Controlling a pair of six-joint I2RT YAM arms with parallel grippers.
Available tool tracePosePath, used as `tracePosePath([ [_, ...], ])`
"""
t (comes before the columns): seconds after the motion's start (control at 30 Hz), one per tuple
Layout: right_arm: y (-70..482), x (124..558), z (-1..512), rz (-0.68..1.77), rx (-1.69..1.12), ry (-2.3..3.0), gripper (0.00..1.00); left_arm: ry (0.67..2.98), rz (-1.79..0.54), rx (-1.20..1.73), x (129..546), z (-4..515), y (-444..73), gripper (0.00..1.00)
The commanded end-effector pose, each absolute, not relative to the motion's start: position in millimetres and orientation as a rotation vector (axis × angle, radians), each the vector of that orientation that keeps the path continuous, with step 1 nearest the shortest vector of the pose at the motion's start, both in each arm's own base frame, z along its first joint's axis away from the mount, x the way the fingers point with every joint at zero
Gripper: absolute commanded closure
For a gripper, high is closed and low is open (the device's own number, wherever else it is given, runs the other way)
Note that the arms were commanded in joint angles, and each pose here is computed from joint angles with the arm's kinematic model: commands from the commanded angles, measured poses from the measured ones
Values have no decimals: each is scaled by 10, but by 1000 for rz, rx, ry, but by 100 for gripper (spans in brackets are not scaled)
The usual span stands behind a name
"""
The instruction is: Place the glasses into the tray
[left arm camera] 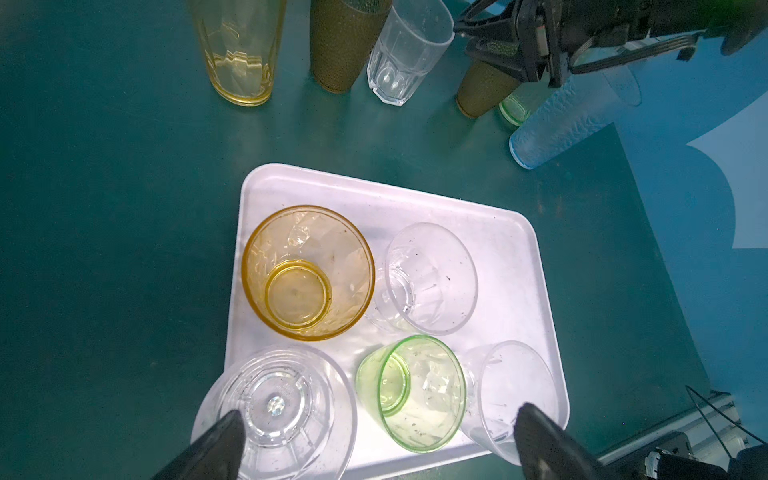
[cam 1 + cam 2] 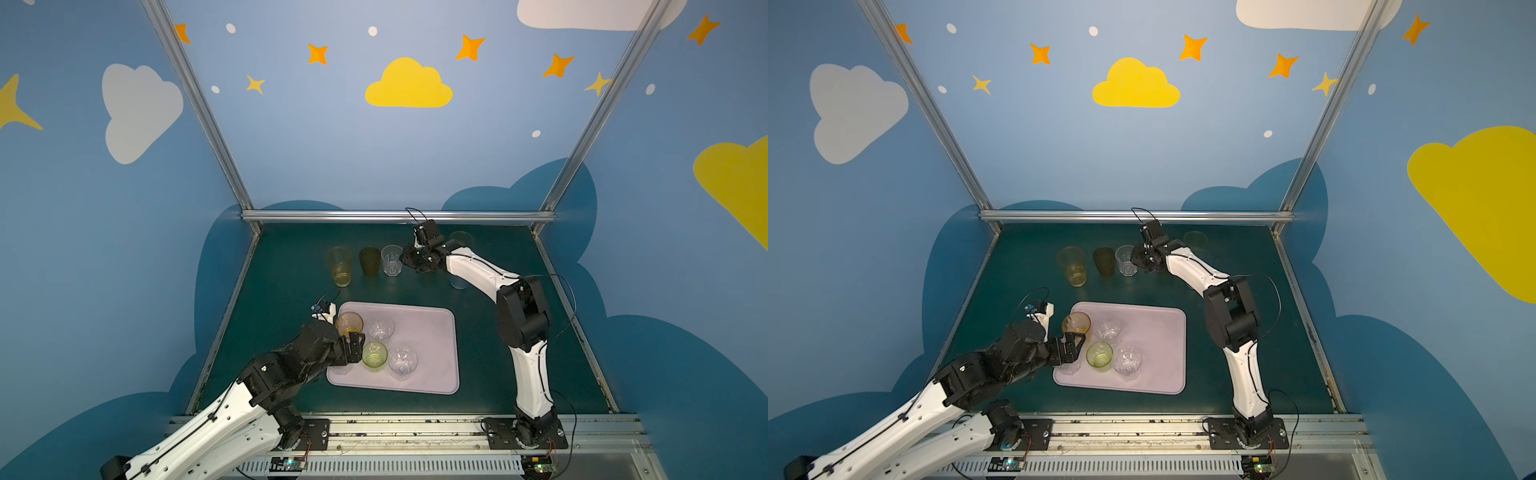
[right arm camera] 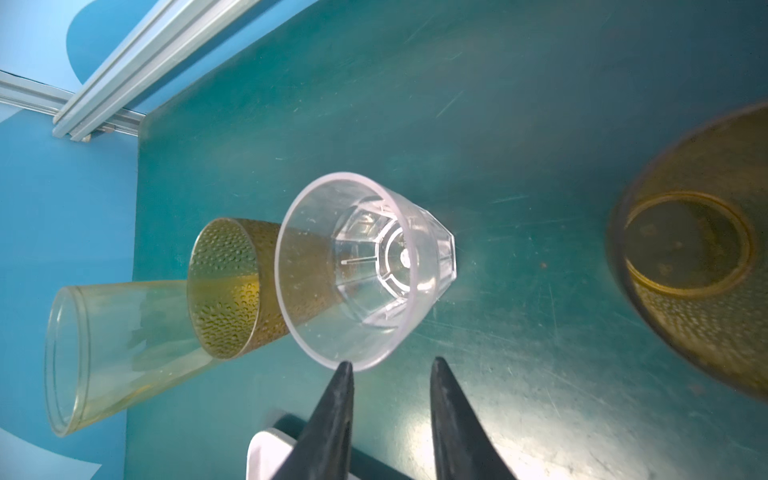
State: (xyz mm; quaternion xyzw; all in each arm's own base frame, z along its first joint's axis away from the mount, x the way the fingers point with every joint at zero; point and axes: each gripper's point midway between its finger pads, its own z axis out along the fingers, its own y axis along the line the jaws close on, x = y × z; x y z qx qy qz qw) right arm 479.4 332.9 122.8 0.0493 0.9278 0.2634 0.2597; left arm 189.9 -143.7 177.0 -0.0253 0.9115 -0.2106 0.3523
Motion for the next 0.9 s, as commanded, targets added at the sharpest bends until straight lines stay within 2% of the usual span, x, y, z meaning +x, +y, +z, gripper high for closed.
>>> tracePosePath([
  [0.0,3284,4888,1171,678,147,2514,69,2350,-523,-68,1920,1831,-1403,0],
  [0.1,3290,4910,1130,673,150,2522,71,2354,-521,-66,1923,1821,-1409,0],
  [0.17,3302,4916,1113,685,151,2529,78,2356,-520,-63,1925,1817,-1415,0],
  [0.37,3328,4927,1060,709,164,2536,81,2374,-523,-55,1921,1780,-1444,0],
  [0.87,3305,4967,982,680,179,2546,81,2373,-510,-63,1925,1753,-1423,0],
])
